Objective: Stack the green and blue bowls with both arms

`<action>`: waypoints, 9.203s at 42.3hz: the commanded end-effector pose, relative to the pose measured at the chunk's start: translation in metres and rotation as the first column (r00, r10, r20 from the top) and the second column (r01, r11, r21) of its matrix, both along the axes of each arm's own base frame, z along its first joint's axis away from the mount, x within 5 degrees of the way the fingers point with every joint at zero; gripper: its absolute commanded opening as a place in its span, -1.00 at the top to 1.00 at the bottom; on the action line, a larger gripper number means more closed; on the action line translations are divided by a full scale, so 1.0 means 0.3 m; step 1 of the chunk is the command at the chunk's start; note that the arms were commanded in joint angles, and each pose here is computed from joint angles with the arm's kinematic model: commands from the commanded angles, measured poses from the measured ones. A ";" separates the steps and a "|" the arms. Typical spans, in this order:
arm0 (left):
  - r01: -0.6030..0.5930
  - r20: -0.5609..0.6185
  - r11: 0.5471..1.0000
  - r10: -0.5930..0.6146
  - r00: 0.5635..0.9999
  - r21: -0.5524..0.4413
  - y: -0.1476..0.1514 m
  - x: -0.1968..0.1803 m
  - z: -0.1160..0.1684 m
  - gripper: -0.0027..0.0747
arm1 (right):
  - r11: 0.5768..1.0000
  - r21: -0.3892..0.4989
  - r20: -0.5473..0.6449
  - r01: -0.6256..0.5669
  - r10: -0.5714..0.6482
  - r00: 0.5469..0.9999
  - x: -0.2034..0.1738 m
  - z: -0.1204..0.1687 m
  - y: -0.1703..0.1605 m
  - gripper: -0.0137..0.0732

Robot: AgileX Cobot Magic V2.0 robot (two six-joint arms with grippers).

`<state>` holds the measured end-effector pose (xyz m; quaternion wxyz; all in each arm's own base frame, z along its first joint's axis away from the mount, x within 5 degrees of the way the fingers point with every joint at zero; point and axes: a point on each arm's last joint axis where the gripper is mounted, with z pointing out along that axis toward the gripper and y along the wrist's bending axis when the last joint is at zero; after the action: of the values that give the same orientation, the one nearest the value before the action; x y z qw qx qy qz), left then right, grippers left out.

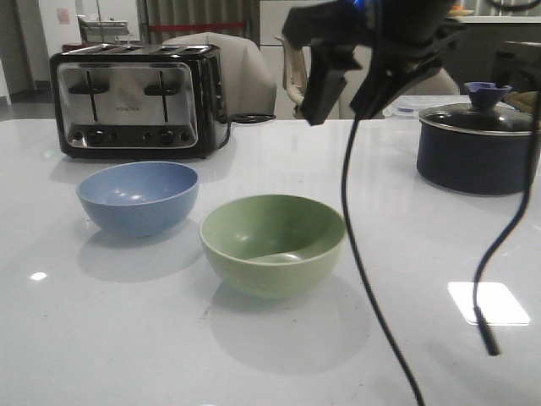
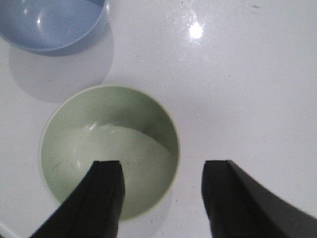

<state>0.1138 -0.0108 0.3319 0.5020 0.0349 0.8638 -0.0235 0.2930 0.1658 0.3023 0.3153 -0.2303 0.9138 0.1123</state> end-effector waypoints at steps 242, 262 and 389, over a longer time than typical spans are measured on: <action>0.569 0.026 0.822 -0.570 0.821 0.015 -0.181 -0.113 0.020 0.38 | 0.999 0.006 0.165 0.050 -0.050 0.985 -0.470 0.029 -0.285 0.37; 0.570 0.020 0.822 -0.570 0.822 0.015 -0.180 -0.113 0.019 0.67 | 0.999 0.004 0.162 0.050 -0.050 0.986 -0.471 0.028 -0.286 0.59; -0.006 0.643 1.000 0.024 0.765 -0.030 0.024 -0.199 -0.391 0.67 | 0.875 0.369 0.751 0.313 -0.479 0.454 -0.794 -0.320 -0.552 0.59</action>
<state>0.0559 -0.0036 0.2115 0.7369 0.0321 0.6752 -0.0125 0.0568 -0.0003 0.1938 0.6915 -0.0053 0.7224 -0.0053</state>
